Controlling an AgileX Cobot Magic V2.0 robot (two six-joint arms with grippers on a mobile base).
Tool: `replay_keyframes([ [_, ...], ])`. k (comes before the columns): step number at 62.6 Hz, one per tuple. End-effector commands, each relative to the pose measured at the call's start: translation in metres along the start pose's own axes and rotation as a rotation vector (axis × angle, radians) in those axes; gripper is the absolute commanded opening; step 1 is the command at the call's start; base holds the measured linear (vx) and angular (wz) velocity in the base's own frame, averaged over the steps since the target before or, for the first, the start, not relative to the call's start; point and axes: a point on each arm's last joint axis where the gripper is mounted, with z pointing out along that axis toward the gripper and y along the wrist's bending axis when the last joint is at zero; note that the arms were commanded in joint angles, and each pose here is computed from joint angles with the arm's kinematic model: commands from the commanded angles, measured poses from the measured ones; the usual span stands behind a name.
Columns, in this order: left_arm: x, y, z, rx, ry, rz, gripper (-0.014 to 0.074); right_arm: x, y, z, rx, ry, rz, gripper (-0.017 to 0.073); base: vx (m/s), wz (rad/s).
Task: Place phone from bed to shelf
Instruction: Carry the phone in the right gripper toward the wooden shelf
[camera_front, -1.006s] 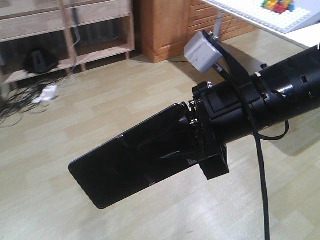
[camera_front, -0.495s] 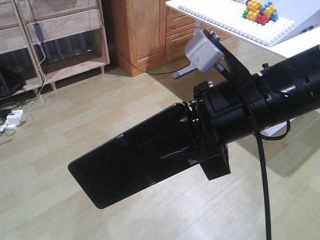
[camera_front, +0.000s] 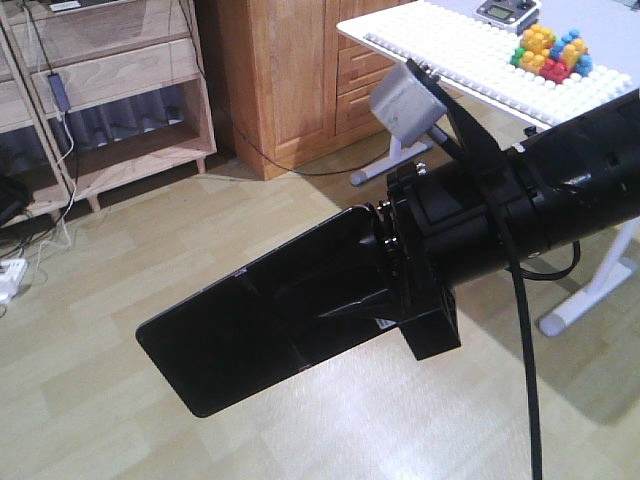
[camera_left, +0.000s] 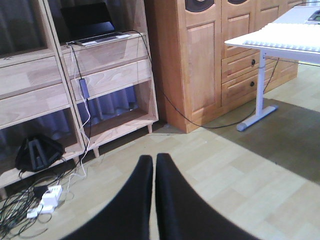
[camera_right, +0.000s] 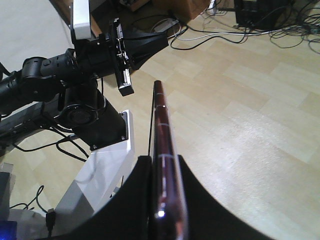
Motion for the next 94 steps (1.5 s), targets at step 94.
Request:
replay_keyframes([
  [94,-0.0142,0.0016,-0.0030,-0.010,-0.107,-0.014,0.0001,-0.0119,0.0194,-0.0110,-0.068,-0.072,-0.027,-0.0002,0.41,0.11],
])
